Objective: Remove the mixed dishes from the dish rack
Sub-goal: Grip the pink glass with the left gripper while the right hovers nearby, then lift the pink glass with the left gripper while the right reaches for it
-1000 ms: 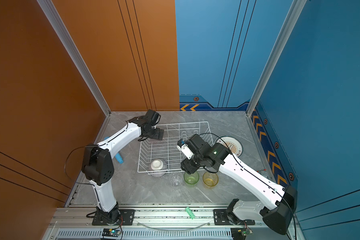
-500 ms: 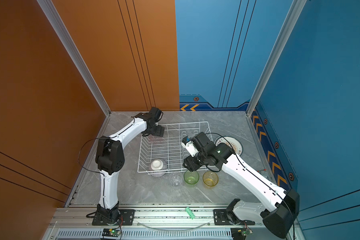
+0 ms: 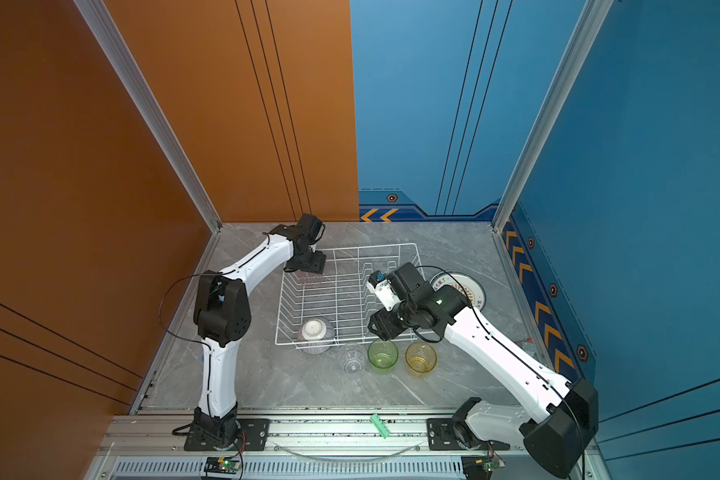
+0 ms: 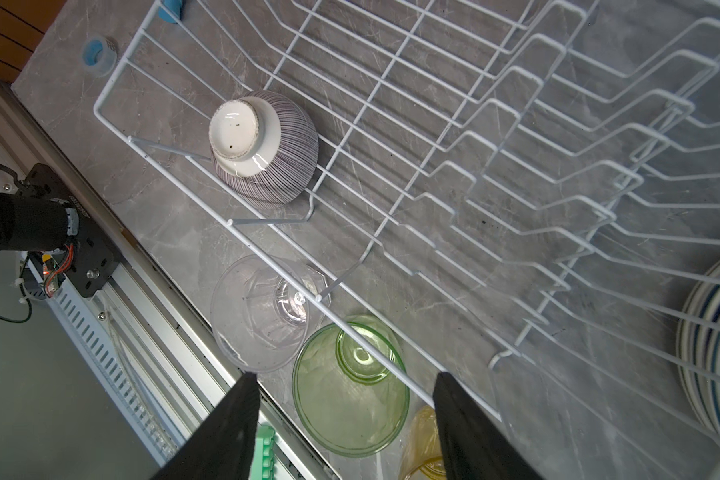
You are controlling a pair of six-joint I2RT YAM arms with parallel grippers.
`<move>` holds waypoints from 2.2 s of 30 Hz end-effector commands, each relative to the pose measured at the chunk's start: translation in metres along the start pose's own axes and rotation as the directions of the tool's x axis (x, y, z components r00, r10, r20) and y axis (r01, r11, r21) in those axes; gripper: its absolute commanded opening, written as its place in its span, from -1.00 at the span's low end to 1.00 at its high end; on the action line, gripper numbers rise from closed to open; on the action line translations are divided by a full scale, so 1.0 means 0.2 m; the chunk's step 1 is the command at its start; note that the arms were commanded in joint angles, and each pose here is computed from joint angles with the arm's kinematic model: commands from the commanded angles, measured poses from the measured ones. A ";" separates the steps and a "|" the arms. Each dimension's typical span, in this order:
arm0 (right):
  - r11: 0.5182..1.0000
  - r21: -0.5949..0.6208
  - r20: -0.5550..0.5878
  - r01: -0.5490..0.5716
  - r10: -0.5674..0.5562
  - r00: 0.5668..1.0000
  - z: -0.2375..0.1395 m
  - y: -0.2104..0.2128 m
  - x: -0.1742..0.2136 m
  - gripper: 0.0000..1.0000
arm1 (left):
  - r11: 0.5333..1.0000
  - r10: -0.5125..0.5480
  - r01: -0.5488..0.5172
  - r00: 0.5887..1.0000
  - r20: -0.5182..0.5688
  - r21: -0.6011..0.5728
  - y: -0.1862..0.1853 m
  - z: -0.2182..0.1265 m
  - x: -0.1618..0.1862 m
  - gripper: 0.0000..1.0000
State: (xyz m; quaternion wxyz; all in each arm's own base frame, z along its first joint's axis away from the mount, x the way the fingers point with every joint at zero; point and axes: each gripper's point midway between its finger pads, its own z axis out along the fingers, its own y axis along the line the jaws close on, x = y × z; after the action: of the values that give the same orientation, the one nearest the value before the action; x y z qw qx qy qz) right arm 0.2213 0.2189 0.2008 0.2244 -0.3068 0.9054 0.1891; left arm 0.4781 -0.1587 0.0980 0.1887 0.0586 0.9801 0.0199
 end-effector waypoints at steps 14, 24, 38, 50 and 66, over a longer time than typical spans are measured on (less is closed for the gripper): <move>0.961 -0.258 0.141 -0.105 0.145 0.979 0.00 0.10 -0.13 0.31 | 0.978 -0.002 0.000 1.000 0.007 0.209 -0.12 -0.19 0.00 0.23; 0.831 -0.529 0.237 -0.174 0.341 0.909 0.00 0.12 -0.29 0.28 | 0.898 -0.011 -0.033 0.995 0.097 0.439 -0.26 -0.54 -0.06 0.22; 0.682 -0.718 0.383 -0.140 0.555 0.739 -0.11 -0.03 -0.51 0.21 | 0.642 -0.029 -0.148 0.976 0.217 0.752 -0.53 -1.04 0.03 0.22; 0.632 -0.770 0.427 -0.088 0.613 0.665 -0.14 -0.07 -0.65 -0.10 | 0.465 -0.020 -0.214 0.967 0.253 0.859 -0.73 -1.22 0.13 0.22; 0.631 -0.776 0.497 0.002 0.609 0.619 -0.26 -0.05 -0.72 -1.00 | 0.290 -0.082 -0.225 0.962 0.258 0.930 -0.88 -1.30 0.11 0.19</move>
State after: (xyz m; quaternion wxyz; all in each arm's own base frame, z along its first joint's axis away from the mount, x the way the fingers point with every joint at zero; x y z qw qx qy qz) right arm 0.3166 0.2534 0.2997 0.3640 -0.0816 0.6504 0.6617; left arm 0.3504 -0.3271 0.3000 0.2126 0.1830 0.7850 -0.5523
